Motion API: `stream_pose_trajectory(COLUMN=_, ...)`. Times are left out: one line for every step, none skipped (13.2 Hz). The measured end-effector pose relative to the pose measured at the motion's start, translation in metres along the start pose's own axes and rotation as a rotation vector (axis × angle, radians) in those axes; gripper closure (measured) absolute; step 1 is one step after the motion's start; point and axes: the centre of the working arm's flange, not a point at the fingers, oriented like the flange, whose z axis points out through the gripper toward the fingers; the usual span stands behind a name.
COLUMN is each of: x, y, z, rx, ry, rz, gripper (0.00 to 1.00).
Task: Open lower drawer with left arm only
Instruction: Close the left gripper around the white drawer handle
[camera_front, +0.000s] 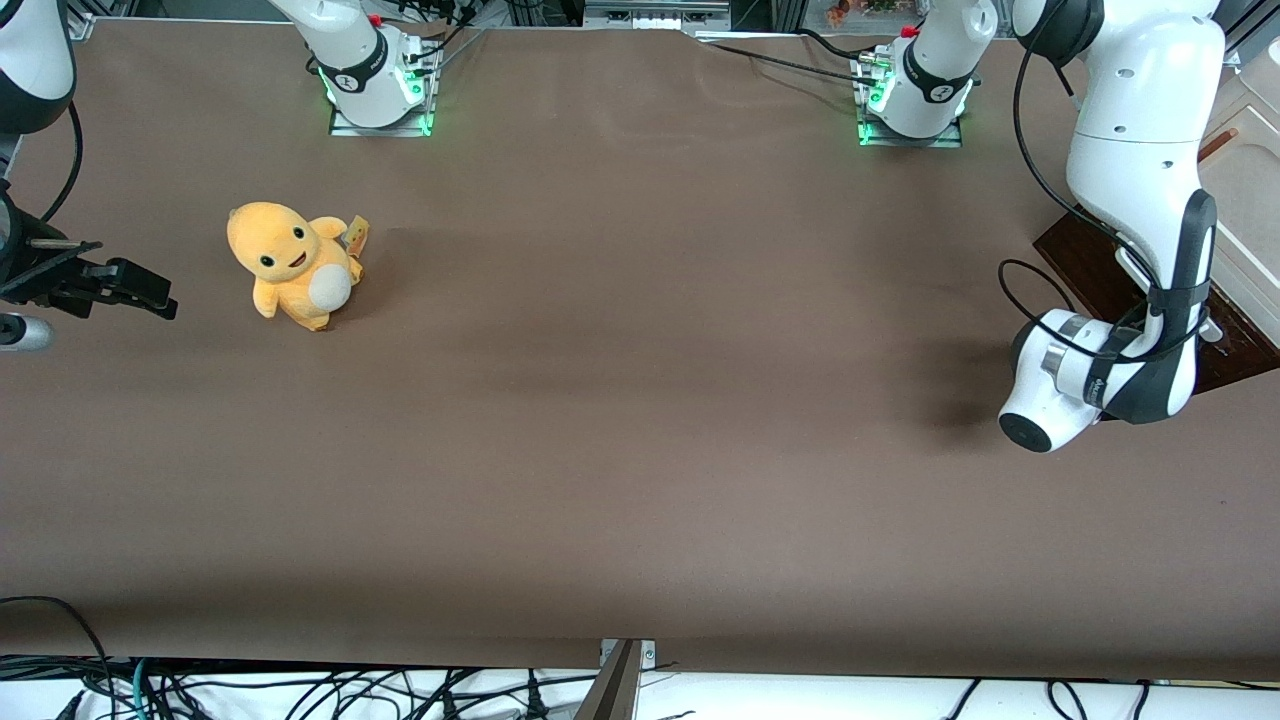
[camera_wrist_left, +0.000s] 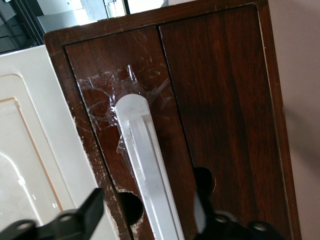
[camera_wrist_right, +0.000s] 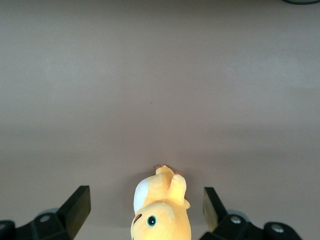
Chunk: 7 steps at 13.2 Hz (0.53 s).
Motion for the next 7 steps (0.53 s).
stream_pose_trajectory(x=0.000, y=0.004, z=0.002, rx=0.004, ry=-0.003, rz=-0.010, gripper=0.38)
stream_pose_trajectory(x=0.001, y=0.007, z=0.004, rx=0.008, ry=-0.007, rz=-0.019, gripper=0.49)
stream_pose_trajectory(x=0.003, y=0.009, z=0.008, rx=0.017, ry=-0.007, rz=-0.029, gripper=0.60)
stream_pose_trajectory(x=0.006, y=0.009, z=0.011, rx=0.032, ry=-0.001, rz=-0.035, gripper=0.69)
stream_pose_trajectory(x=0.008, y=0.009, z=0.015, rx=0.039, ry=-0.002, rz=-0.040, gripper=0.69)
stream_pose_trajectory(x=0.010, y=0.009, z=0.018, rx=0.039, ry=-0.006, rz=-0.043, gripper=0.69)
stream_pose_trajectory(x=0.010, y=0.008, z=0.020, rx=0.039, ry=-0.009, rz=-0.047, gripper=0.69)
